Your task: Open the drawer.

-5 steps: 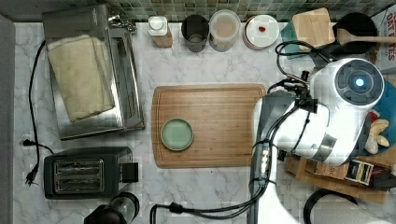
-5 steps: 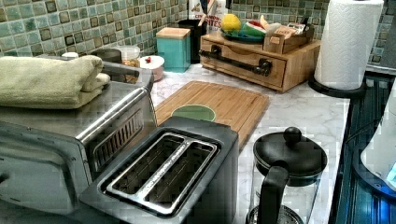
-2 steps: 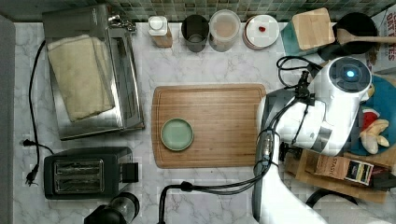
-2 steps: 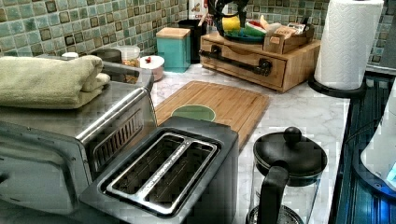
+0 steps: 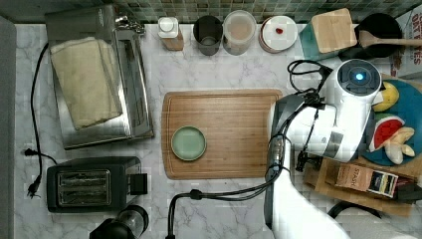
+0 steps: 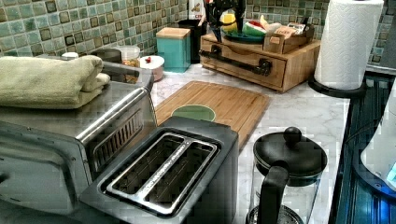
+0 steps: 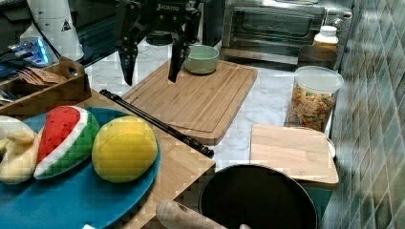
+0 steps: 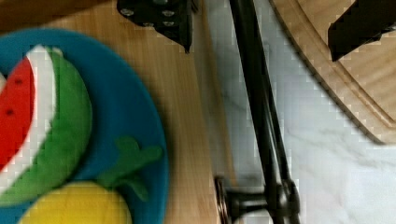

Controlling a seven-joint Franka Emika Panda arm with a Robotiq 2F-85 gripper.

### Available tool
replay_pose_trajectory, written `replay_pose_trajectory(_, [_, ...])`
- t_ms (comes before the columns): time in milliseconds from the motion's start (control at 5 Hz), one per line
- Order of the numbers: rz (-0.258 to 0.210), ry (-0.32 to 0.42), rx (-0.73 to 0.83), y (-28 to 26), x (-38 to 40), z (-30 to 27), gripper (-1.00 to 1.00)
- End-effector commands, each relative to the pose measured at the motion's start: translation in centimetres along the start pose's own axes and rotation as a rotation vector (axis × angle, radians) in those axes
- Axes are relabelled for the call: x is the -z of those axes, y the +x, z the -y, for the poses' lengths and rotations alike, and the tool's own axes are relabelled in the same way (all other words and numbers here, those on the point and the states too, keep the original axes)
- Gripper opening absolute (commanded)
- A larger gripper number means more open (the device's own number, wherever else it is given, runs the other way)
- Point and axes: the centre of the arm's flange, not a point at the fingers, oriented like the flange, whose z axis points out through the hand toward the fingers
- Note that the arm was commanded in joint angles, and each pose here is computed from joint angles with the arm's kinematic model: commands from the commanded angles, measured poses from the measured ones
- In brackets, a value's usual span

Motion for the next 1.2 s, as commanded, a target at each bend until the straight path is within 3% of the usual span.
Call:
replay_pose_trajectory(200, [-0.093,0.054,0.109,0.8,-1.0,1.6,1.00])
replay_pose_trajectory(600, [-0.078,0.100,0.112,0.6,-4.0,1.9,1.00])
replay_pose_trajectory(800, [-0.080,0.108,0.112,0.2,-5.3,2.0,1.00])
replay_pose_trajectory(1000, [-0.047,0.111,0.107,-0.3,-5.9,1.5,1.00])
replay_pose_trajectory(1200, [-0.042,0.096,0.126,-0.6,-7.2,1.4,1.00])
